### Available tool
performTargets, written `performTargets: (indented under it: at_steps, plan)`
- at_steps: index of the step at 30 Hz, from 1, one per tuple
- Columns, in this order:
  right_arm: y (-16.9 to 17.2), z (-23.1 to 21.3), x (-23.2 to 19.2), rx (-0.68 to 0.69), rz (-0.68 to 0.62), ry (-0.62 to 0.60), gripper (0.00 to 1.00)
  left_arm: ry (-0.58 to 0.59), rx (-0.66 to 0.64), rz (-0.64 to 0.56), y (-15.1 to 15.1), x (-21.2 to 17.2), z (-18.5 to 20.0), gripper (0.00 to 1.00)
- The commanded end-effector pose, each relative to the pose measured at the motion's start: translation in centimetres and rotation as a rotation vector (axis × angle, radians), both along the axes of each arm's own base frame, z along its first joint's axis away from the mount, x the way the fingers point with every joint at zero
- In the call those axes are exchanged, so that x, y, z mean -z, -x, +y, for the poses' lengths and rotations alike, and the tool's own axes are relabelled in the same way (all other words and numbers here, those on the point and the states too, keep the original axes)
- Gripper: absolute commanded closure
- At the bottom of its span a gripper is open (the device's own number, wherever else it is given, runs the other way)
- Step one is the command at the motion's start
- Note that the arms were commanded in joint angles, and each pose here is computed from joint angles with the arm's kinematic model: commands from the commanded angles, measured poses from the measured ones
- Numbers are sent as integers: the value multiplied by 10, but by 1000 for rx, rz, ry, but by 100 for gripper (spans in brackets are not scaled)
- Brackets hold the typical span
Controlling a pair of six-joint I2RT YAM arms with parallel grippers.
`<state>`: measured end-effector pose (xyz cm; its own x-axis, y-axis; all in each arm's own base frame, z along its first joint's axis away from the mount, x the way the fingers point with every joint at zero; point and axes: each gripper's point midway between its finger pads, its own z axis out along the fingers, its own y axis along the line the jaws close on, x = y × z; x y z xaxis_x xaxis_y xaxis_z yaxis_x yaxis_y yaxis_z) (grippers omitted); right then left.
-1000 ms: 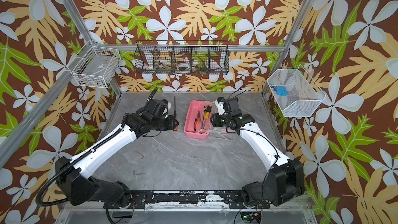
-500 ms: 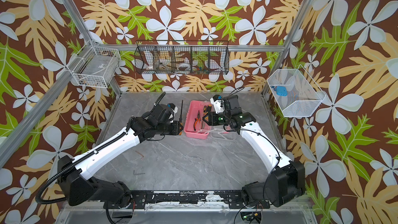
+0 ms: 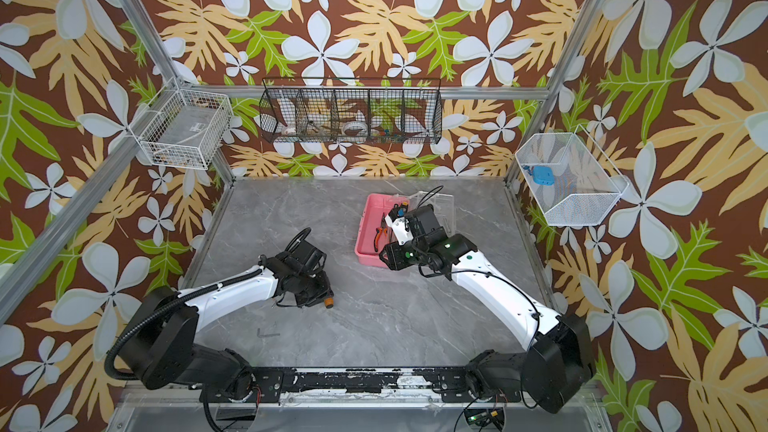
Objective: Pack the tool kit
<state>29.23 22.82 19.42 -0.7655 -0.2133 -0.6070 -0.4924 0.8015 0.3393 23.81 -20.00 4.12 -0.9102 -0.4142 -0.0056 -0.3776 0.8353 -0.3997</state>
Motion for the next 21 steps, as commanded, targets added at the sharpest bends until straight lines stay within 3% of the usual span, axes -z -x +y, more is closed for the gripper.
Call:
performTargets:
  at_steps: [1, 8, 12, 21]
  plan:
    - [-1, -6, 2, 19, -14, 25, 51, -23, -29, 9, -6, 8, 1, 97]
    - [1, -7, 8, 21, -7, 28, 51, -66, -35, 32, -6, 24, 6, 94]
    - [4, -5, 11, 6, -2, 19, 51, -74, -30, 39, -7, 28, 5, 78]
    - [18, 17, 23, -74, 7, 15, 50, -56, -12, 23, -14, 21, -1, 54]
